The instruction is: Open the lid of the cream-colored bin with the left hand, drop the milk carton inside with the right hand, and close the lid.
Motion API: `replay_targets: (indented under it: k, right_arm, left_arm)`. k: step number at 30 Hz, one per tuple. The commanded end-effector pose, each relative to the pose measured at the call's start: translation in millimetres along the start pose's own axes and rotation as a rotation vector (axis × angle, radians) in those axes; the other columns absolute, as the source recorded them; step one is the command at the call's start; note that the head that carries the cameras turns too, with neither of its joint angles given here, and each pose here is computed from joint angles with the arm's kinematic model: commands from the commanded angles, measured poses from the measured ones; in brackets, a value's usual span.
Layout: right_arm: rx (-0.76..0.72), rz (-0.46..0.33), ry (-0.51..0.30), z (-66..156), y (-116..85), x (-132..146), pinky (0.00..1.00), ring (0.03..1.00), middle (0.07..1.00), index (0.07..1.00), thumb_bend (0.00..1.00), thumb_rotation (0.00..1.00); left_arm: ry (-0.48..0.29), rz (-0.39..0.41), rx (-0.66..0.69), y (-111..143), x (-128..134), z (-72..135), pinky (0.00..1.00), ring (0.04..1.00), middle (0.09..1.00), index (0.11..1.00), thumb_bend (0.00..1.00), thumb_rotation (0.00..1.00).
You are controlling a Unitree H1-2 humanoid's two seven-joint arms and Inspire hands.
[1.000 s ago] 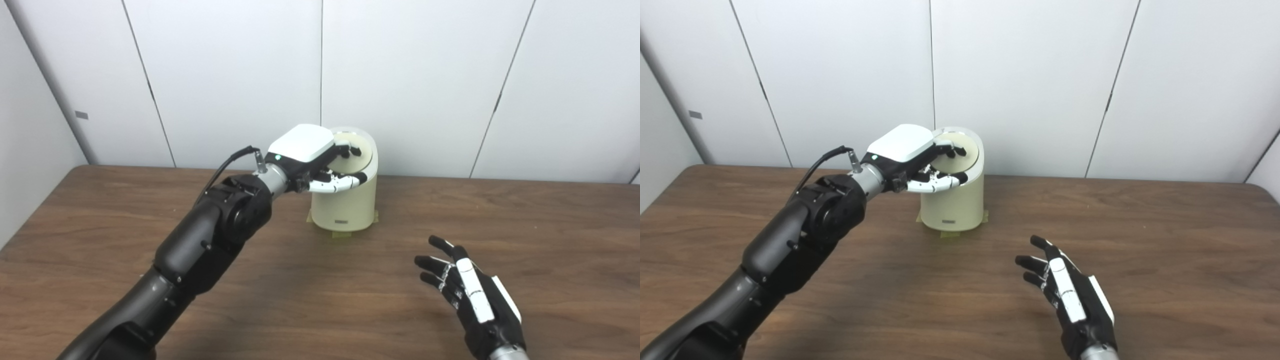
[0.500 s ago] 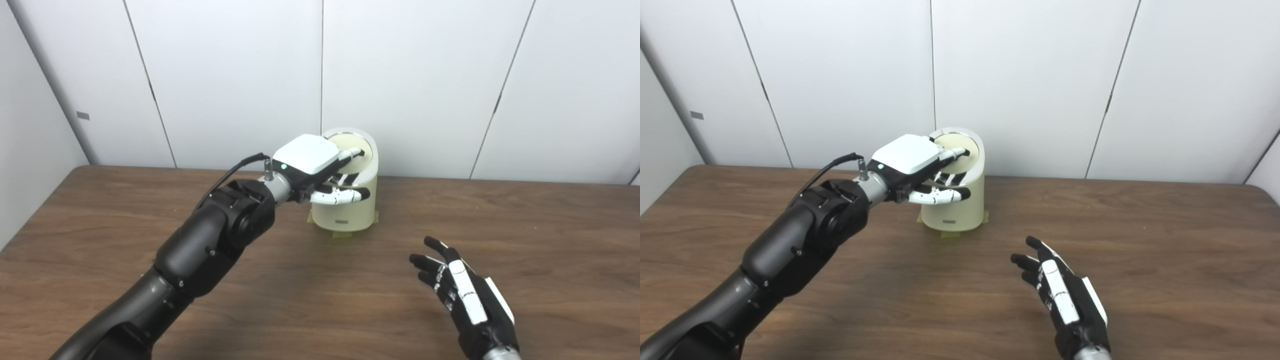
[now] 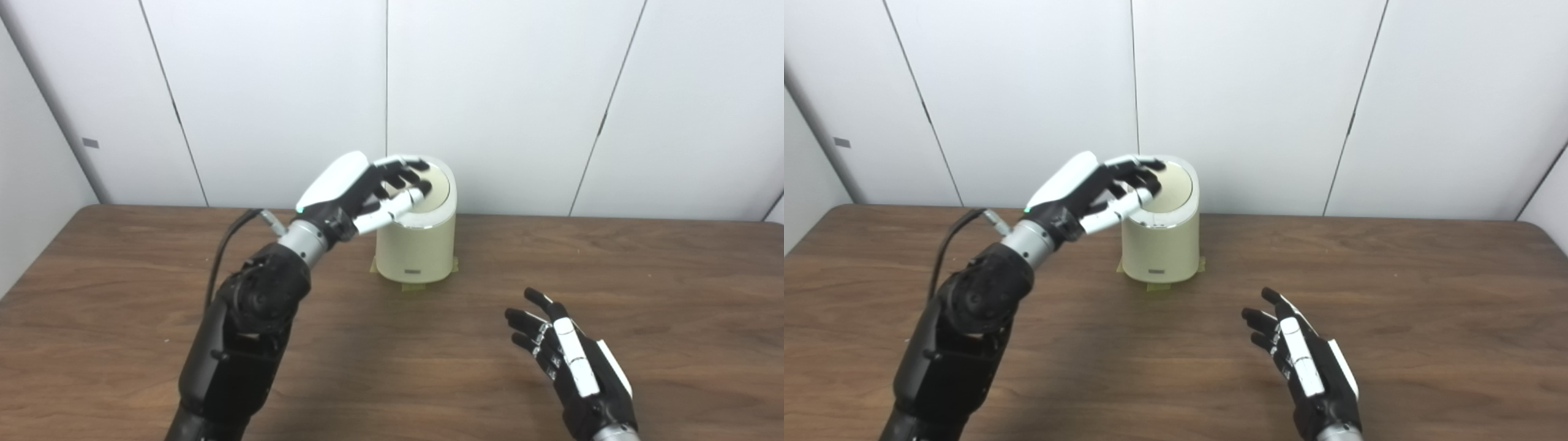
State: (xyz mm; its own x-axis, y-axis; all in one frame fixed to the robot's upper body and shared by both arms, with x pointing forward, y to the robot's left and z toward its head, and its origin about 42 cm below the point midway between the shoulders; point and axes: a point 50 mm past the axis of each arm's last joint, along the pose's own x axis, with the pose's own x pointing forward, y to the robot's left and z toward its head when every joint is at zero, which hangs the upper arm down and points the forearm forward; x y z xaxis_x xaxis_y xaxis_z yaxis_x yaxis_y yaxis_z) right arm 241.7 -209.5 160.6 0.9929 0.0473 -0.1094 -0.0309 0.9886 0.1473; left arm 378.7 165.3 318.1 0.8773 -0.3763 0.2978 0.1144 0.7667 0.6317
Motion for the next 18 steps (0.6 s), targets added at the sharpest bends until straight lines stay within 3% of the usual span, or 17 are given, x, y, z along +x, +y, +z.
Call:
replay_targets:
  k: [1,5,8,14,18]
  right_arm:
    - [0.042,-0.008,-0.085,11.5,4.6,-4.8,0.84,0.828,0.740,0.863,0.60,0.81]
    - [0.038,-0.031,-0.117,11.5,3.2,-0.5,0.79,0.831,0.787,0.840,0.59,0.75]
    - [0.024,-0.057,-0.140,10.4,1.8,5.6,0.76,0.851,0.837,0.843,0.58,0.72]
    - [0.004,-0.091,-0.173,9.6,-2.7,20.6,0.76,0.873,0.876,0.893,0.60,0.76]
    - [-0.025,-0.112,-0.179,7.0,-3.5,32.8,0.78,0.881,0.885,0.904,0.57,0.82]
  left_arm:
    - [-0.006,0.059,-0.084,7.5,-15.4,3.3,0.60,0.702,0.737,0.804,0.33,0.63]
    - [0.072,0.106,-0.217,3.3,-56.5,-10.9,0.65,0.715,0.754,0.826,0.32,0.66]
    - [0.169,0.122,-0.287,-0.9,-88.5,-30.6,0.72,0.785,0.817,0.884,0.26,0.72]
    - [0.295,0.186,-0.429,-18.7,-141.7,-61.5,0.82,0.855,0.884,0.920,0.27,0.82]
    - [0.357,0.194,-0.540,-34.1,-160.4,-76.9,0.94,0.951,0.970,0.986,0.27,0.96]
